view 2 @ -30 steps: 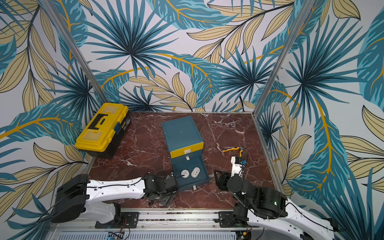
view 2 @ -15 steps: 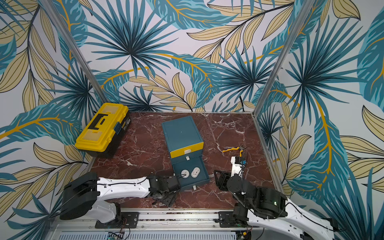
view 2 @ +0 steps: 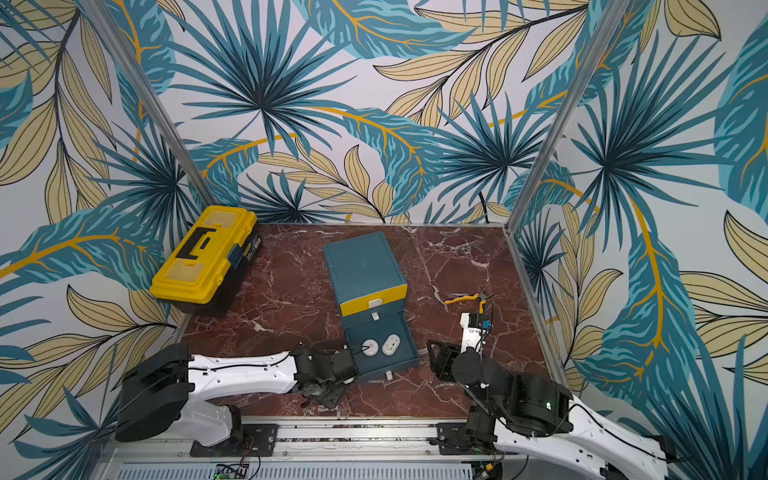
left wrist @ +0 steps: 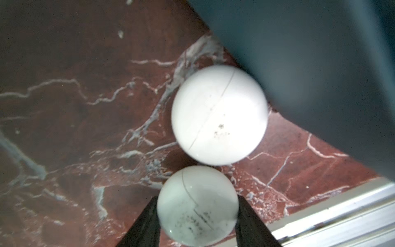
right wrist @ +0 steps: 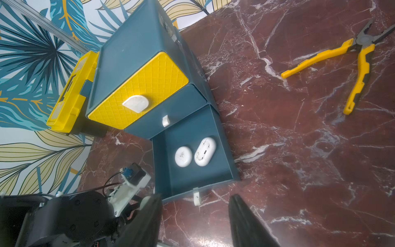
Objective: Put the bluetooth earphones in the drawer according to color
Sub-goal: Pick up the Bluetooth earphone from the center of the board.
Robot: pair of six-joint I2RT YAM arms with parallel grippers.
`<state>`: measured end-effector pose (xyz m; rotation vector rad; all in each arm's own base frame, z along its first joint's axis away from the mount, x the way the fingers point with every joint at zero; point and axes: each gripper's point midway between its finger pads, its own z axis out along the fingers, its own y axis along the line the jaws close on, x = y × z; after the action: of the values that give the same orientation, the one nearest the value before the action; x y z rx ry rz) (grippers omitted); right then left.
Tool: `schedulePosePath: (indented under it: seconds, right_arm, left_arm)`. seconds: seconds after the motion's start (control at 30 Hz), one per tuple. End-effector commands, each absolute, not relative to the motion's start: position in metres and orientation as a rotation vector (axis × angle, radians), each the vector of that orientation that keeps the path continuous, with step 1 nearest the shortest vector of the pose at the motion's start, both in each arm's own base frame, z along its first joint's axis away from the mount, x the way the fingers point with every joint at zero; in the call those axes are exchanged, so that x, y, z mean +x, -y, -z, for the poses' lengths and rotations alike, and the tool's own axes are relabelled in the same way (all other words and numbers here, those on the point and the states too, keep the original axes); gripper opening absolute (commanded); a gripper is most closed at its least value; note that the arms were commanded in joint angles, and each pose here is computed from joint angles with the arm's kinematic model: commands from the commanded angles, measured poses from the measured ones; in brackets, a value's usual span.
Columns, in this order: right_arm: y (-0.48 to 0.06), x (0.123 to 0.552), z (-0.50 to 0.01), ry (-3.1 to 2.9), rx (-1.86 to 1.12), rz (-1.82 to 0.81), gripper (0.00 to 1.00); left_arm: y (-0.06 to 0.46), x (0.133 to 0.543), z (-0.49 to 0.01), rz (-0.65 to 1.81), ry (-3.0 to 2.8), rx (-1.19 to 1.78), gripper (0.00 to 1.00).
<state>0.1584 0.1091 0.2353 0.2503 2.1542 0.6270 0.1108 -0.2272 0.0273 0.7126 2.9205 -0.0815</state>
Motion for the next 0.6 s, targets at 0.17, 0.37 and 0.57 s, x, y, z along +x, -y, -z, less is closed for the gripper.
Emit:
schedulePosePath:
  seconds: [0.17, 0.37, 0.57]
  right_arm:
    - [-0.109, 0.160, -0.234, -2.154, 0.239, -0.602, 0.56]
    - [-0.109, 0.160, -0.232, -2.155, 0.235, -0.593, 0.56]
    - [-0.110, 0.160, -0.227, -2.158, 0.244, -0.597, 0.56]
  left_arm:
    - [0.212, 0.117, -0.082, 0.027, -2.820, 0.723, 0.50]
    - [0.238, 0.129, -0.143, 0.169, -2.634, 0.752, 0.51]
    - [0.284, 0.154, -0.159, 0.234, -2.460, 0.797, 0.51]
